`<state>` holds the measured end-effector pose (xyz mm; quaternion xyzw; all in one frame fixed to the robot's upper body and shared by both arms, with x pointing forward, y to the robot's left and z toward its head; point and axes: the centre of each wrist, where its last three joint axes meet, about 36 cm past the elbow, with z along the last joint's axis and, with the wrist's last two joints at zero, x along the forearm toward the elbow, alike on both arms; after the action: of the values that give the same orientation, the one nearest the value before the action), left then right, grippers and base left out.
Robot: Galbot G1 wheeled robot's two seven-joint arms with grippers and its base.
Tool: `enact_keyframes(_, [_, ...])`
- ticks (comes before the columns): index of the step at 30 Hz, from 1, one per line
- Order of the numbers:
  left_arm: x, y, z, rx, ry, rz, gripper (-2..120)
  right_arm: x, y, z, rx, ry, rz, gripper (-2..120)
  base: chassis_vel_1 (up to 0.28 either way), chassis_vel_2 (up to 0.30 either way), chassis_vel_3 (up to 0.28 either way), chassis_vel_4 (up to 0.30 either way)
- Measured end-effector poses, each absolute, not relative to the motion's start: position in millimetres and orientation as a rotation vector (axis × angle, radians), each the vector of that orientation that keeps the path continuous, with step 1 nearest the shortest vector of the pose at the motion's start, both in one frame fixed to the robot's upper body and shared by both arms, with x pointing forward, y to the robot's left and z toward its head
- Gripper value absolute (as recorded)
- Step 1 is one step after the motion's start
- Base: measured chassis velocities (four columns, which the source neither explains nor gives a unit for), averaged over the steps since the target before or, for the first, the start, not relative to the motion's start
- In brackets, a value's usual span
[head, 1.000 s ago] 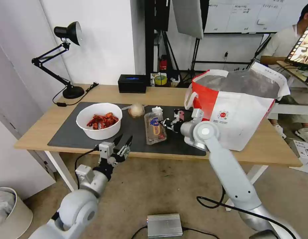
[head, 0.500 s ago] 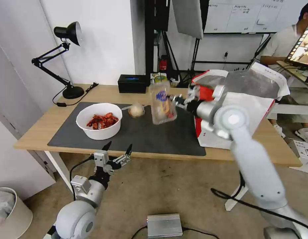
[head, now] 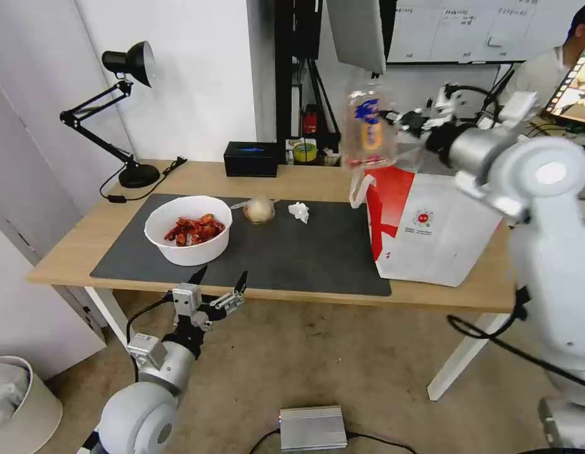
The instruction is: Pick up the trash from the table and place it into the takeout bag.
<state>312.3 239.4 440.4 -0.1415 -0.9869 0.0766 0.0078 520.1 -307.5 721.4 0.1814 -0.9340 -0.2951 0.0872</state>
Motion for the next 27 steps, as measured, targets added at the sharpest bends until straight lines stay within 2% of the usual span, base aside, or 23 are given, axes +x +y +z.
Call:
enact_keyframes(10, [313, 236, 437, -0.449, -3.075, 0.253, 100, 521, -353, 733, 0.386, -2.830, -0.896, 0, 0.000, 0.000, 0.000, 0.000])
enact_keyframes(12, [314, 233, 436, -0.463, -3.073, 0.261, 100, 519, -373, 730, 0.250, -2.899, -0.815, 0, 0.000, 0.000, 0.000, 0.000])
enact_keyframes(27, [315, 226, 432, -0.476, -3.069, 0.280, 100, 515, -374, 688, 0.026, -3.045, -0.417, 0, 0.000, 0.000, 0.000, 0.000])
